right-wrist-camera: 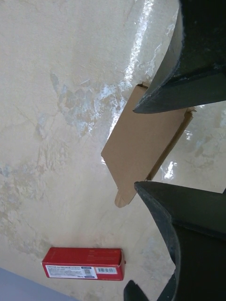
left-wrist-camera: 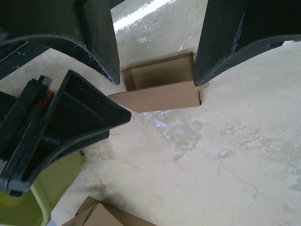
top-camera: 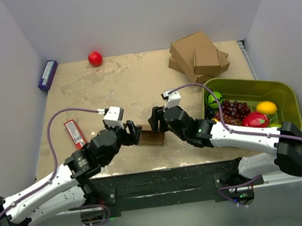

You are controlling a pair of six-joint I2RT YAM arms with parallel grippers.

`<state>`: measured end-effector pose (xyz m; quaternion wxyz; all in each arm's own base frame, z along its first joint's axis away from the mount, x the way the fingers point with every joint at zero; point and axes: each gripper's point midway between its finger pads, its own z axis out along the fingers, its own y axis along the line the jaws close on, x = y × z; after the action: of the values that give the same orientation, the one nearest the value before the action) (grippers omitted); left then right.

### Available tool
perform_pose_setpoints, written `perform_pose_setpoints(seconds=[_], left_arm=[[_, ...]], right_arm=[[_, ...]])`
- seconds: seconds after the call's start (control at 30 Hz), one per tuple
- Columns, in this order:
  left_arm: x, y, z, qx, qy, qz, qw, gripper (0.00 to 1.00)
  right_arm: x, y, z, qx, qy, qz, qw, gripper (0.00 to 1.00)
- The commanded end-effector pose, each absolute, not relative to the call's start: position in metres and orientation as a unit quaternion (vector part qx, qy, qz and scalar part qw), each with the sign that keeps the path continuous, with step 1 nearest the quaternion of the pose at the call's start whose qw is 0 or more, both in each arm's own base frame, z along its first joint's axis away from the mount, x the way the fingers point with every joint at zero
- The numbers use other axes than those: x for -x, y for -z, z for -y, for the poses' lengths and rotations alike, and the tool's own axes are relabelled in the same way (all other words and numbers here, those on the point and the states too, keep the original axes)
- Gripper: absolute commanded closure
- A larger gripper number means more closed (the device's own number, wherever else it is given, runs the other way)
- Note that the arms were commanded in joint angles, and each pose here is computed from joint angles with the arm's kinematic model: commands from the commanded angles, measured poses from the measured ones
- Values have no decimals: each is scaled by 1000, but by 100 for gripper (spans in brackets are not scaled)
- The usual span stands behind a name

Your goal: Fold the paper box

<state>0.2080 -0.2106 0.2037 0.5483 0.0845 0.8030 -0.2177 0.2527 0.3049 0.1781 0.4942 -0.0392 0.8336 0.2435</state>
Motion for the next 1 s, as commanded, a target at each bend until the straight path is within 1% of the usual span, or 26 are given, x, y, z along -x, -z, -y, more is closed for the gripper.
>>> perform_pose_setpoints(seconds=[0.0, 0.07, 0.2, 0.23, 0.33, 0.47, 0.63, 0.77, 0.83, 0.97], left_arm=[[-232, -203, 218, -111, 226, -816, 520, 34], [-238, -194, 227, -125, 245, -822, 498, 37], [-249, -194, 245, -140, 279, -814, 490, 37], [-252, -184, 249, -144, 280, -820, 477, 38], [-256, -170, 260, -157, 294, -827, 454, 44], [-262, -158, 262, -159, 290, -826, 458, 50], [-257, -141, 257, -154, 285, -832, 450, 57], [-248, -122, 252, -144, 289, -841, 433, 58], [-242, -112, 249, -137, 292, -848, 422, 61], [-236, -105, 247, -127, 301, -848, 418, 60]], right_arm=[[-249, -190, -309, 31, -260, -835, 484, 39], [-248, -186, -310, 32, -258, -840, 477, 41], [-247, -181, -315, 37, -257, -846, 466, 42], [-247, -179, -316, 36, -257, -848, 463, 44], [-247, -175, -318, 38, -255, -851, 458, 46], [-247, -165, -320, 40, -249, -857, 450, 49], [-245, -147, -327, 43, -246, -869, 428, 51], [-239, -137, -333, 44, -257, -874, 409, 52], [-237, -131, -334, 43, -259, -878, 401, 53], [-235, -128, -335, 41, -263, -880, 394, 54]])
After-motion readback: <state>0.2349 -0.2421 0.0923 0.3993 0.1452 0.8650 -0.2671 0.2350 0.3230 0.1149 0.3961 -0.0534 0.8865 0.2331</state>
